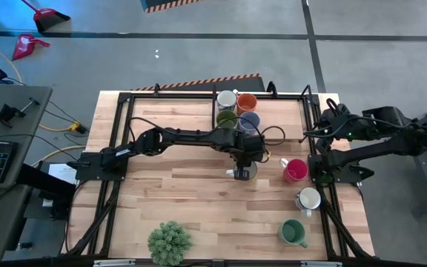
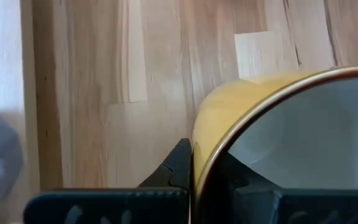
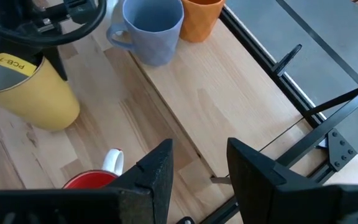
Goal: Place coffee mugs
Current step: Put the yellow mug on the shelf
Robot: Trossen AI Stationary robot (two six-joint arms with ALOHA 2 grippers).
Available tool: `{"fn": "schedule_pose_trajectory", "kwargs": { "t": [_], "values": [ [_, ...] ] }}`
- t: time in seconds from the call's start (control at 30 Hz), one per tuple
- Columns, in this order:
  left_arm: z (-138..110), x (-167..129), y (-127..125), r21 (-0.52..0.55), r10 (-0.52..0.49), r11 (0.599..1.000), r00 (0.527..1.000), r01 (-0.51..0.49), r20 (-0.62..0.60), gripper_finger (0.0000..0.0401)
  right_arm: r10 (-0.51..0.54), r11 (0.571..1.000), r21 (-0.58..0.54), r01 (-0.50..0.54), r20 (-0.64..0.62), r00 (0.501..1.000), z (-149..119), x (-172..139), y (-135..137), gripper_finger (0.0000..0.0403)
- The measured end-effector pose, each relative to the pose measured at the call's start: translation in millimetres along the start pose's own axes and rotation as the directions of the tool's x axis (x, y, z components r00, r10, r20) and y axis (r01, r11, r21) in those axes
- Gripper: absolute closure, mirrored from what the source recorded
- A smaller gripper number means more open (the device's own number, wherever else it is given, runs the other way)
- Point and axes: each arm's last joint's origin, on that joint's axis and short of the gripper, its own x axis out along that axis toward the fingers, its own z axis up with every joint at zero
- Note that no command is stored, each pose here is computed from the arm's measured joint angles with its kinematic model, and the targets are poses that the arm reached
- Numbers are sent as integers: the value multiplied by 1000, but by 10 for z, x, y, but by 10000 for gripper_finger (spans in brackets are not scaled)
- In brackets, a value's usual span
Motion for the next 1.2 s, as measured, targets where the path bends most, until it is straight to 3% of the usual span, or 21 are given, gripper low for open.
{"fn": "schedule_pose_trajectory", "kwargs": {
  "t": [0.2, 0.5, 0.97, 1.2],
  "values": [
    [3, -4, 0, -9, -2, 1000, 1000, 2, 3, 368, 6, 1000, 0, -6, -3, 1000, -2, -1, 1, 276],
    [31, -4, 4, -15, 3, 1000, 999, -2, 33, 378, 0, 1000, -2, 0, -20, 1000, -19, -1, -7, 276],
    [82, -26, 11, -3, 7, 1000, 996, -7, 84, 306, 12, 1000, -9, -12, -38, 999, -30, -1, -6, 276],
    [77, -26, 30, -13, 1, 1000, 997, 0, 82, 290, 19, 1000, -9, -20, -42, 999, -31, -1, -4, 276]
  ]
}}
